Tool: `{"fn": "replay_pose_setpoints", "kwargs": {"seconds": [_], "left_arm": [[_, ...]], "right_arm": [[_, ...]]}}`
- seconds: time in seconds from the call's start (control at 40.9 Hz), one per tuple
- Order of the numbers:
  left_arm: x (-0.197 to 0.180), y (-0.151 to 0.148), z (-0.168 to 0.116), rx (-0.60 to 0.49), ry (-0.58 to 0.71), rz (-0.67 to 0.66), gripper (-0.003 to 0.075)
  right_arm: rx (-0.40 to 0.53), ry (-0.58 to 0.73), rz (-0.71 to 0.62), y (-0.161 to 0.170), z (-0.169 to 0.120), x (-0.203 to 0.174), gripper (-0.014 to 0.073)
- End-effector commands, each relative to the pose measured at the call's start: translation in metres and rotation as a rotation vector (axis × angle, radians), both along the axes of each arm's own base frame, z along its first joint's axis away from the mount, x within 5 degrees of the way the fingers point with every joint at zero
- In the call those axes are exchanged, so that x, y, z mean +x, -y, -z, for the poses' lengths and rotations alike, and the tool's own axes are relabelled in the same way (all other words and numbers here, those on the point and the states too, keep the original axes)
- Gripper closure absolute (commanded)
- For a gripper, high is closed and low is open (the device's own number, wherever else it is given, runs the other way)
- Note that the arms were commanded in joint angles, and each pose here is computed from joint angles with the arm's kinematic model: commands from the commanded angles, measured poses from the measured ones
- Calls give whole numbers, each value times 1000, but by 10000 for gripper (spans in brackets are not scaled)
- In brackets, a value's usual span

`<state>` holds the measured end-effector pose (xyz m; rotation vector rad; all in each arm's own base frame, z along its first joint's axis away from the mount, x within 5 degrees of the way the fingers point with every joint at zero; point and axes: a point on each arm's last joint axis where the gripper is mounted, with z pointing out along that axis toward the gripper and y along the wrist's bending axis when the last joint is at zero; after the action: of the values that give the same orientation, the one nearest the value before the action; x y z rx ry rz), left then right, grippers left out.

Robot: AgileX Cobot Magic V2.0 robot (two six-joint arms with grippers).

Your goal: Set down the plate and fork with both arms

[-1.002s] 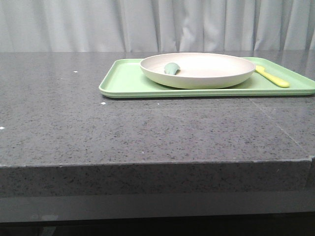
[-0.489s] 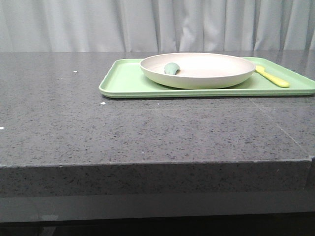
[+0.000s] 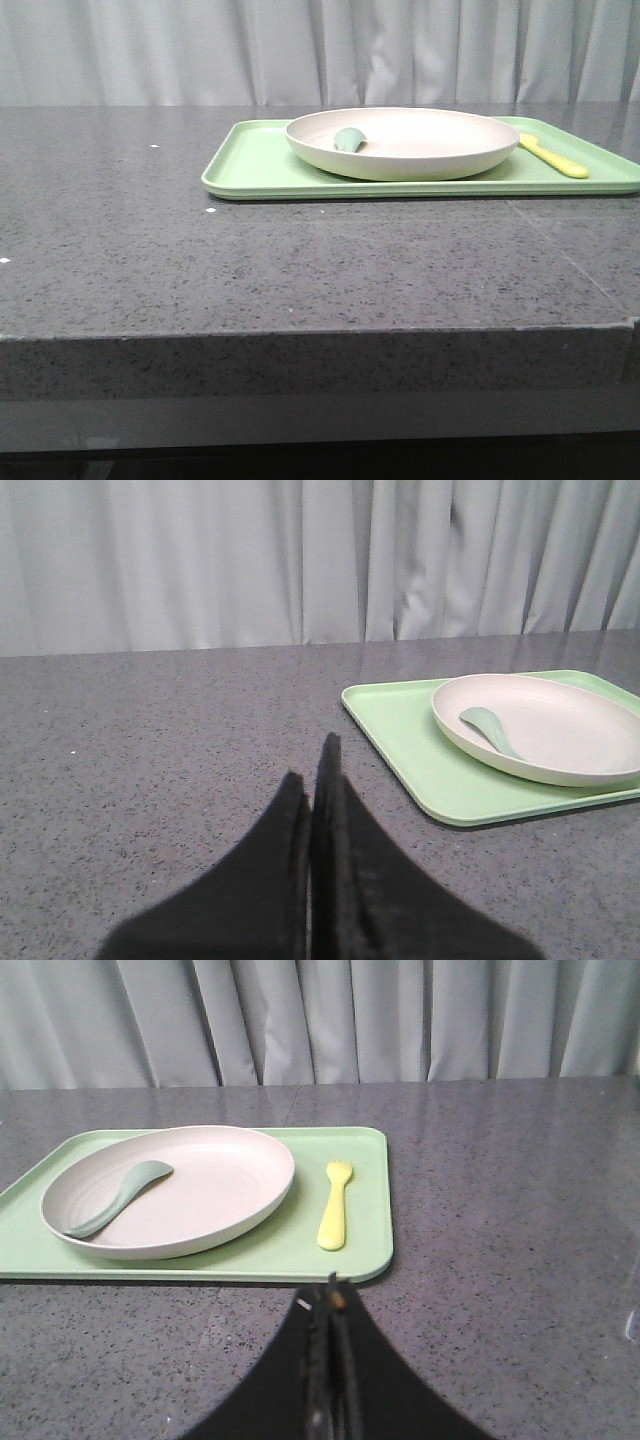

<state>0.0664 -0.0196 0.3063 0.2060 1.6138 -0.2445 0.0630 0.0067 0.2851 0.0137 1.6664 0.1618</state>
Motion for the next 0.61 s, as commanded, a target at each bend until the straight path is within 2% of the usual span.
{"fn": "replay_pose_setpoints", "kwargs": {"seconds": [0.0,0.367,0.587], "left_arm": [[-2,-1,-11,-24,94,-6,738],[-21,-17,42,-20,132,-227,738],[-18,-19,75,-13,100,-273,738]], "right_arm": [[-9,99,10,1,-15,0,711],[-9,99,10,1,-15,0,711],[-9,99,10,1,-15,0,711]]}}
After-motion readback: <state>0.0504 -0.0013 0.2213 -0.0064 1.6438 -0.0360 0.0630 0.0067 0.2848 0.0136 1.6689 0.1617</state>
